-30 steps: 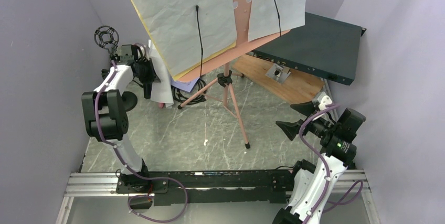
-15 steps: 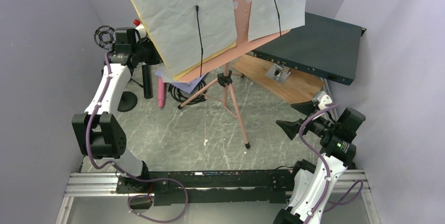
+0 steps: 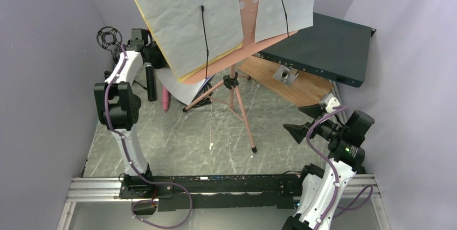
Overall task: Pack up the instrument practice props
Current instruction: Place the sheet music at the center of the board.
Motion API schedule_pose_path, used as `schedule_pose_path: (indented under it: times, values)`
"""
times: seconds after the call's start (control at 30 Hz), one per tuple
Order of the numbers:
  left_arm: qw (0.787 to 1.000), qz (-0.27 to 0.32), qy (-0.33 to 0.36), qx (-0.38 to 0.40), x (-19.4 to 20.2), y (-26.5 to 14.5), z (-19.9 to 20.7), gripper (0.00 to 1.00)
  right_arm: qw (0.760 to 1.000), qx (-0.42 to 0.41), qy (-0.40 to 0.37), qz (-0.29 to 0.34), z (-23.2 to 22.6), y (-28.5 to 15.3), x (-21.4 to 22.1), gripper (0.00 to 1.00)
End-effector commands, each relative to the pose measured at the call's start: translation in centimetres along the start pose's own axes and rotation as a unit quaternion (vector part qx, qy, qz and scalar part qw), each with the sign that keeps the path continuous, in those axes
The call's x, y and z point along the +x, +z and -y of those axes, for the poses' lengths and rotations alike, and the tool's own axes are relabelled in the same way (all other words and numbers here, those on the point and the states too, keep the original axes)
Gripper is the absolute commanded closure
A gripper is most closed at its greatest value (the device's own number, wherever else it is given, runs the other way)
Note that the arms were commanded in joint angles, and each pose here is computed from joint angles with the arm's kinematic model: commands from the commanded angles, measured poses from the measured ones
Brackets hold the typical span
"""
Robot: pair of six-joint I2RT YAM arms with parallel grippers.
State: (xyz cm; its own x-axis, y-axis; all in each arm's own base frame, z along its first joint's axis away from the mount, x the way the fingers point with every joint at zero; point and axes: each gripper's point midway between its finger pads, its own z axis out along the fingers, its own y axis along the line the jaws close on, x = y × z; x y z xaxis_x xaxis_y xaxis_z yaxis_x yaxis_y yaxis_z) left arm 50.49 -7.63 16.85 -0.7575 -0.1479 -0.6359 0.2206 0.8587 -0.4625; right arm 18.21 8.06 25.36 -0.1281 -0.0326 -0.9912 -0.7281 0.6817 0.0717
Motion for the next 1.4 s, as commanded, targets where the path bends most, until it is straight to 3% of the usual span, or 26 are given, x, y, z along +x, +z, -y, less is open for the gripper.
schedule_pose_path:
  times: [0.0, 0.07, 0.27, 0.43, 0.57, 0.67, 0.87, 1.17, 1.37]
  values:
    - [0.995, -0.080, -0.031, -0.057, 3.1, 0.4, -3.2, 0.95, 1.000, 0.000, -0.025, 0.001, 0.3, 0.1, -0.3, 0.00]
    - [0.992, -0.088, -0.033, -0.081, 3.3, 0.9, -4.3, 0.93, 1.000, 0.000, -0.024, 0.000, 0.4, 0.2, -0.3, 0.00]
    - [0.986, -0.063, -0.031, -0.148, 1.7, -0.3, -6.0, 0.58, 1.000, 0.000, -0.022, -0.001, 0.5, 0.2, -0.2, 0.00]
    - [0.979, 0.072, 0.001, -0.192, -2.3, -6.0, -4.3, 0.34, 1.000, 0.002, -0.020, -0.002, 0.6, 0.2, -0.1, 0.00]
    - [0.969, 0.176, 0.016, -0.174, -3.2, -10.5, -1.4, 0.01, 1.000, 0.002, -0.018, -0.002, 0.7, 0.3, -0.1, 0.00]
    - [0.975, 0.197, -0.005, -0.104, -1.7, -12.0, 1.1, 0.01, 1.000, 0.002, -0.017, -0.002, 0.8, 0.3, -0.1, 0.00]
    - [0.984, 0.176, -0.010, 0.029, 2.9, -13.9, 6.3, 0.01, 1.000, 0.004, -0.017, -0.003, 0.9, 0.3, 0.0, 0.00]
    - [0.987, 0.158, 0.013, 0.034, 8.8, -15.4, 7.0, 0.01, 0.999, -0.006, -0.033, 0.002, 1.0, 0.3, -0.8, 0.00]
    - [0.988, 0.150, 0.016, 0.040, 10.1, -15.8, 7.3, 0.00, 0.997, -0.007, -0.076, 0.005, 0.4, -0.3, -5.5, 0.00]
